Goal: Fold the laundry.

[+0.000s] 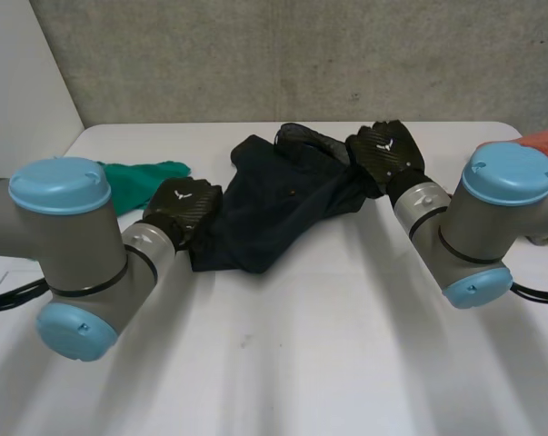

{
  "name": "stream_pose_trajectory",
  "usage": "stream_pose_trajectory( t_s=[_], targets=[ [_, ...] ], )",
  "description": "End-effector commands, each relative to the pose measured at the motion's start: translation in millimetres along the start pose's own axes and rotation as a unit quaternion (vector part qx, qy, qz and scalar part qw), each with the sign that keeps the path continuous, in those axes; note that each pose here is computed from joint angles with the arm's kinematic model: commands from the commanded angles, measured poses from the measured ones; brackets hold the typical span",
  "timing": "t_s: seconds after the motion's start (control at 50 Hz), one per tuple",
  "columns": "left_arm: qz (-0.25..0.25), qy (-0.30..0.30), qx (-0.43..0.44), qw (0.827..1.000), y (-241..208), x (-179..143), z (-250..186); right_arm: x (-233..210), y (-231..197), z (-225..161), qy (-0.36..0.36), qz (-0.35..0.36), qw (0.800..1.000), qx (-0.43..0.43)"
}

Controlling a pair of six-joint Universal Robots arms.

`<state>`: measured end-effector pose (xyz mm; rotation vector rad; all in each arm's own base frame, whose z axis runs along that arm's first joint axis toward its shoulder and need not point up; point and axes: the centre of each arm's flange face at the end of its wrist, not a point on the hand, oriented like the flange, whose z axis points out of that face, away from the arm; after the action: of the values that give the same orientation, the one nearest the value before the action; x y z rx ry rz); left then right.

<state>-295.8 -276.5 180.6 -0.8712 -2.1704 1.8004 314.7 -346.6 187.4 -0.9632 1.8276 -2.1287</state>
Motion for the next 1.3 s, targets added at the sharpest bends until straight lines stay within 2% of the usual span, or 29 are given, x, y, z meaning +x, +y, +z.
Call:
stream_pose_trajectory(
  t_s=[0.02, 0.12, 0.18, 0.24, 0.36, 0.46, 0.54, 0.7, 0.82, 1.04, 1.14, 1.3],
  targets=[
    [-0.003, -0.011, -0.029, 1.000, 2, -20, -4, -1, 21, -5, -0.008, 0.009, 0.998, -0.068],
    [0.003, -0.037, -0.024, 0.999, -4, -39, -5, -20, 30, -40, -0.061, -0.010, 0.984, -0.167],
    [0.011, -0.045, -0.023, 0.999, -5, -47, -5, -24, 24, -60, -0.076, -0.021, 0.977, -0.198],
    [0.025, -0.057, -0.027, 0.998, -6, -58, -5, -29, 13, -95, -0.096, -0.036, 0.966, -0.237],
    [0.035, -0.044, -0.031, 0.998, -3, -59, -5, -45, -11, -129, -0.120, -0.039, 0.966, -0.227],
    [0.039, -0.010, -0.039, 0.998, -3, -47, -10, -32, -30, -121, -0.091, -0.038, 0.976, -0.196],
    [0.033, -0.017, -0.042, 0.998, -13, -52, -19, -18, -51, -106, -0.069, -0.045, 0.983, -0.163],
    [-0.006, -0.035, -0.048, 0.998, -33, -63, -43, -11, -64, -83, -0.101, -0.082, 0.981, -0.145],
    [-0.034, -0.038, -0.056, 0.997, -26, -63, -40, -20, -44, -58, -0.125, -0.079, 0.974, -0.169],
    [-0.040, -0.035, -0.111, 0.992, 15, -77, -1, -41, 7, -34, -0.117, 0.008, 0.968, -0.223],
    [-0.037, -0.020, -0.142, 0.989, 30, -72, 2, -43, 20, -26, -0.116, 0.022, 0.966, -0.228],
    [-0.024, -0.013, -0.144, 0.989, 32, -67, 9, -52, 40, -18, -0.115, 0.035, 0.965, -0.232]
  ],
)
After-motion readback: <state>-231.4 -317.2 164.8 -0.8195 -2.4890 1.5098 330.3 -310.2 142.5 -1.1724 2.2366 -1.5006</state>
